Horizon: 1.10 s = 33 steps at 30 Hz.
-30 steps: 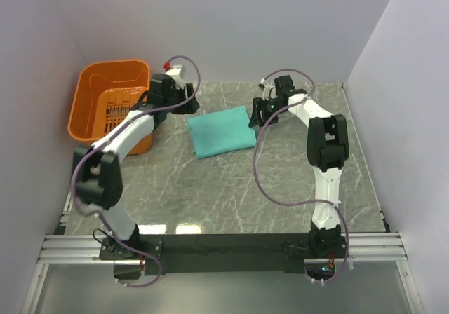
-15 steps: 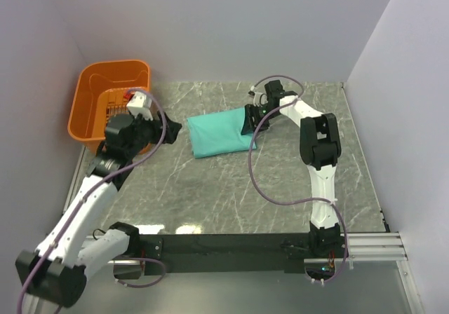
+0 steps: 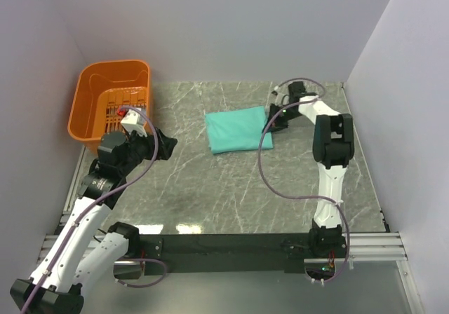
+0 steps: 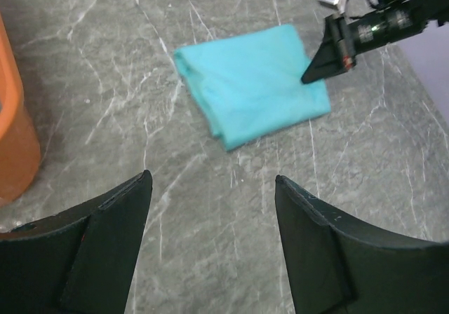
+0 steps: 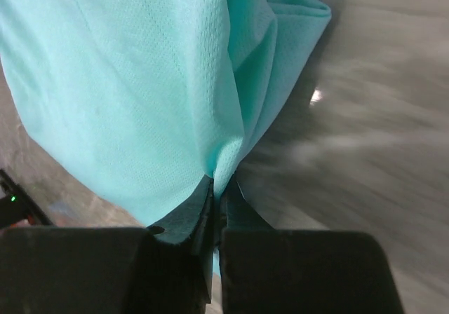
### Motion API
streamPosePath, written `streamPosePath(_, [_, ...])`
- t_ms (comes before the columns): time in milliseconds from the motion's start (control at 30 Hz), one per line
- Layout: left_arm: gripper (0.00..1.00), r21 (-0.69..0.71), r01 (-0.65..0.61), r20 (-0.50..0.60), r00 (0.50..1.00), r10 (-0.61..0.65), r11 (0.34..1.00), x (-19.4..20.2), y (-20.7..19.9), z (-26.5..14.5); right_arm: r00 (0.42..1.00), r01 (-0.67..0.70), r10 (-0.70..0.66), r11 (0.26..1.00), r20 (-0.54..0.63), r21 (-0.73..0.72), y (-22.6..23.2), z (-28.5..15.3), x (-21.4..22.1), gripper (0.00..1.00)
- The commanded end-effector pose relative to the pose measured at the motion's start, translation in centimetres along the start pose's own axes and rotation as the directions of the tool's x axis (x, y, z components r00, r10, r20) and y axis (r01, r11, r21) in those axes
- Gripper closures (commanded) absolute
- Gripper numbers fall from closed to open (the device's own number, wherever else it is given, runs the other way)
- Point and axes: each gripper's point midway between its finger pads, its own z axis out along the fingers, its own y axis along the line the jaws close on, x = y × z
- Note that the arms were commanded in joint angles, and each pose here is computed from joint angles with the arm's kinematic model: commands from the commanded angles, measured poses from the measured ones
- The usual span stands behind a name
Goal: Fold and stack the t-shirts
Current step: Neatly place the folded tshirt to the corner
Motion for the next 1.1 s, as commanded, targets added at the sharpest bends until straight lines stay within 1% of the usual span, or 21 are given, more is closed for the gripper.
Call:
streamPosePath(0, [0.24, 0.025, 0.021, 0.014, 1.000, -0.021, 0.999, -0.1, -0.5, -0.4, 0.994, 0.020, -0.032, 0.993, 0.104, 0.115, -3.7, -6.0, -1.9, 1.00])
streamPosePath(67, [0.24, 0.046, 0.024, 0.005, 1.000, -0.024, 0.999, 0.4, -0.8, -0.4, 0.994, 0.033, -0.050, 0.985, 0.098, 0.168, -5.8, -7.8, -1.4, 1.00])
streamPosePath(133, [0.24, 0.059, 0.032, 0.000, 1.000, -0.032, 0.998, 0.8, -0.9, -0.3, 0.995, 0.009, -0.034, 0.971, 0.098, 0.239, -8.9, -10.0, -0.6, 1.00])
streamPosePath(167, [0.24, 0.071, 0.039, -0.012, 0.999, -0.038, 0.997, 1.2, -1.0, -0.2, 0.994, 0.037, -0.063, 0.964, 0.094, 0.263, -9.9, -10.9, -0.5, 1.00])
streamPosePath(200, [0.24, 0.082, 0.040, -0.008, 0.999, -0.040, 0.996, 1.2, -1.2, -0.2, 0.993, 0.018, -0.052, 0.958, 0.109, 0.286, -11.5, -12.4, -0.4, 1.00])
streamPosePath(300, [0.24, 0.099, 0.055, -0.024, 0.998, -0.053, 0.994, 2.0, -1.3, 0.0, 0.992, 0.030, -0.071, 0.934, 0.103, 0.356, -14.4, -15.2, -0.4, 1.00])
streamPosePath(333, [0.24, 0.104, 0.056, -0.024, 0.998, -0.054, 0.993, 2.0, -1.4, 0.0, 0.993, 0.008, -0.051, 0.927, 0.107, 0.375, -15.7, -16.4, 0.0, 1.00])
streamPosePath(367, [0.24, 0.105, 0.057, -0.026, 0.998, -0.054, 0.993, 2.1, -1.4, 0.0, 0.991, 0.024, -0.075, 0.912, 0.108, 0.410, -16.6, -17.5, -0.5, 1.00])
streamPosePath(433, [0.24, 0.111, 0.057, -0.029, 0.998, -0.054, 0.992, 2.2, -1.5, 0.0, 0.992, 0.016, -0.068, 0.899, 0.102, 0.439, -17.9, -18.6, -0.3, 1.00])
streamPosePath(500, [0.24, 0.109, 0.053, -0.032, 0.998, -0.050, 0.993, 2.2, -1.5, -0.1, 0.991, 0.008, -0.072, 0.872, 0.113, 0.489, -19.4, -20.3, -0.5, 0.98])
streamPosePath(600, [0.24, 0.109, 0.047, -0.036, 0.998, -0.044, 0.993, 2.1, -1.5, -0.1, 0.986, 0.005, -0.104, 0.798, 0.129, 0.603, -21.0, -22.7, -0.9, 0.94])
streamPosePath(633, [0.24, 0.113, 0.049, -0.038, 0.998, -0.044, 0.992, 2.1, -1.6, -0.1, 0.977, 0.010, -0.143, 0.769, 0.156, 0.639, -20.9, -24.0, -1.9, 0.91])
streamPosePath(667, [0.24, 0.118, 0.043, -0.036, 0.999, -0.039, 0.992, 2.0, -1.7, -0.2, 0.974, 0.011, -0.157, 0.749, 0.162, 0.662, -21.1, -24.7, -2.2, 0.89])
streamPosePath(700, [0.24, 0.116, 0.045, -0.035, 0.999, -0.041, 0.992, 1.9, -1.7, -0.1, 0.974, 0.003, -0.161, 0.714, 0.160, 0.701, -21.4, -25.7, -2.2, 0.87])
streamPosePath(733, [0.24, 0.119, 0.043, -0.035, 0.999, -0.039, 0.992, 1.9, -1.8, -0.2, 0.971, 0.003, -0.174, 0.697, 0.166, 0.717, -21.3, -26.4, -2.6, 0.78])
streamPosePath(800, [0.24, 0.119, 0.044, -0.036, 0.999, -0.040, 0.992, 1.9, -1.7, -0.1, 0.968, 0.001, -0.186, 0.668, 0.166, 0.744, -21.3, -27.6, -3.1, 0.70])
streamPosePath(833, [0.24, 0.121, 0.041, -0.034, 0.999, -0.037, 0.992, 1.7, -1.8, -0.1, 0.967, -0.001, -0.193, 0.652, 0.167, 0.759, -21.2, -28.3, -3.2, 0.62])
streamPosePath(900, [0.24, 0.122, 0.037, -0.032, 0.999, -0.034, 0.992, 1.6, -1.9, -0.1, 0.963, 0.006, -0.210, 0.638, 0.167, 0.770, -20.9, -28.9, -3.4, 0.54])
streamPosePath(967, [0.24, 0.123, 0.031, -0.030, 0.999, -0.027, 0.992, 1.5, -1.9, -0.2, 0.953, 0.013, -0.245, 0.617, 0.177, 0.787, -20.1, -30.2, -3.8, 0.49])
streamPosePath(1000, [0.24, 0.122, 0.029, -0.028, 0.999, -0.026, 0.992, 1.4, -1.9, -0.2, 0.954, 0.019, -0.248, 0.617, 0.171, 0.787, -19.9, -30.1, -3.5, 0.47])
streamPosePath(1067, [0.24, 0.129, 0.025, -0.020, 1.000, -0.022, 0.991, 1.1, -2.1, -0.2, 0.949, 0.044, -0.271, 0.621, 0.162, 0.782, -18.8, -30.5, -3.4, 0.46])
